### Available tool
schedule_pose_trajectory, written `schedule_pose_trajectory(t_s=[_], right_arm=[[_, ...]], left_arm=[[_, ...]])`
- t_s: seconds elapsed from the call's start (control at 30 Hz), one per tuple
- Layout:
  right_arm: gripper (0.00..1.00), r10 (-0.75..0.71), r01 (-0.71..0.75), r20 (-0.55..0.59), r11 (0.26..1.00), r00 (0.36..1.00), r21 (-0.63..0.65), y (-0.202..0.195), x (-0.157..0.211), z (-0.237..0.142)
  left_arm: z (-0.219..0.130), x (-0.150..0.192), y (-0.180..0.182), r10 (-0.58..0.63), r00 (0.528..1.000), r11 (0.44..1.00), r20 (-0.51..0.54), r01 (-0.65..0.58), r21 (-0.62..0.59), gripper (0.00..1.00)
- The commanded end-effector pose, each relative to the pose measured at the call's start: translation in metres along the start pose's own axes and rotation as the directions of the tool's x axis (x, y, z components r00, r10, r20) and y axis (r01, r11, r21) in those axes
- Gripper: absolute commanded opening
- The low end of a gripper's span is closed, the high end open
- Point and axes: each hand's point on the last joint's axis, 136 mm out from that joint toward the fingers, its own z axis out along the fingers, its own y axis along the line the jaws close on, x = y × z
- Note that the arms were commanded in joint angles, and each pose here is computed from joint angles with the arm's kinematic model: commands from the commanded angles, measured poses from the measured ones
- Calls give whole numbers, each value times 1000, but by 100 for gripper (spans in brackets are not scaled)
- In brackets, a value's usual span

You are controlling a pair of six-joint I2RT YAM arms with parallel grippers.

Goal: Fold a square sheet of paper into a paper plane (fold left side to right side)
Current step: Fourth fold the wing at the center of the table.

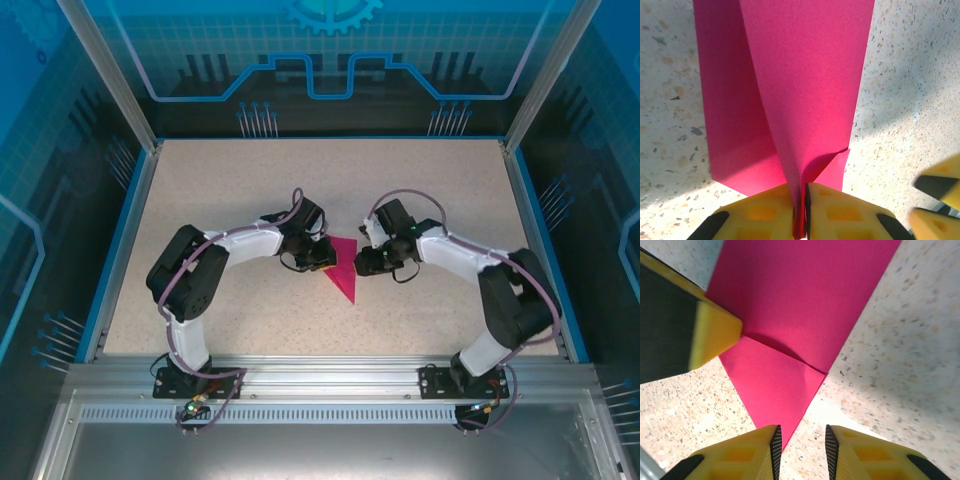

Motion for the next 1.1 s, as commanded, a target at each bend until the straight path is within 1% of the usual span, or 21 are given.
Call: schedule_pose_trajectory(t_s=[0.0, 0.1, 0.27, 0.5, 0.67, 0.77, 0.9, 1.07], right_arm=[[33, -76, 71, 55, 993, 996, 92, 6, 7, -5], [35, -136, 126, 68, 984, 988, 129, 20, 22, 6], [36, -262, 241, 73, 946, 962, 219, 36, 29, 23], [37, -369, 354, 26, 908, 929, 224, 50, 31, 39], [37, -370, 365, -29, 896, 929, 255, 41, 38, 50], [36, -370, 360, -16, 894, 929, 267, 45, 28, 49], [32, -358, 350, -26, 889, 933, 294, 38, 28, 50], [24, -342, 337, -38, 893, 939, 299, 31, 30, 51]], left_arm=[[-3, 1, -7, -10, 1000, 1000, 0, 10, 10, 16], [-4, 0, -8, -12, 1000, 1000, 0, 12, 10, 16], [-4, 1, -7, -25, 1000, 1000, -5, 25, 0, 15], [-3, 0, -8, -45, 999, 999, -11, 45, -4, 15], [-2, 0, -7, -51, 999, 999, -17, 50, -7, 15], [-2, 0, -8, -49, 999, 999, -20, 48, -8, 15], [-2, -1, -9, -45, 999, 999, -18, 45, -5, 15], [-3, 0, -10, -41, 999, 999, -19, 41, -4, 15]])
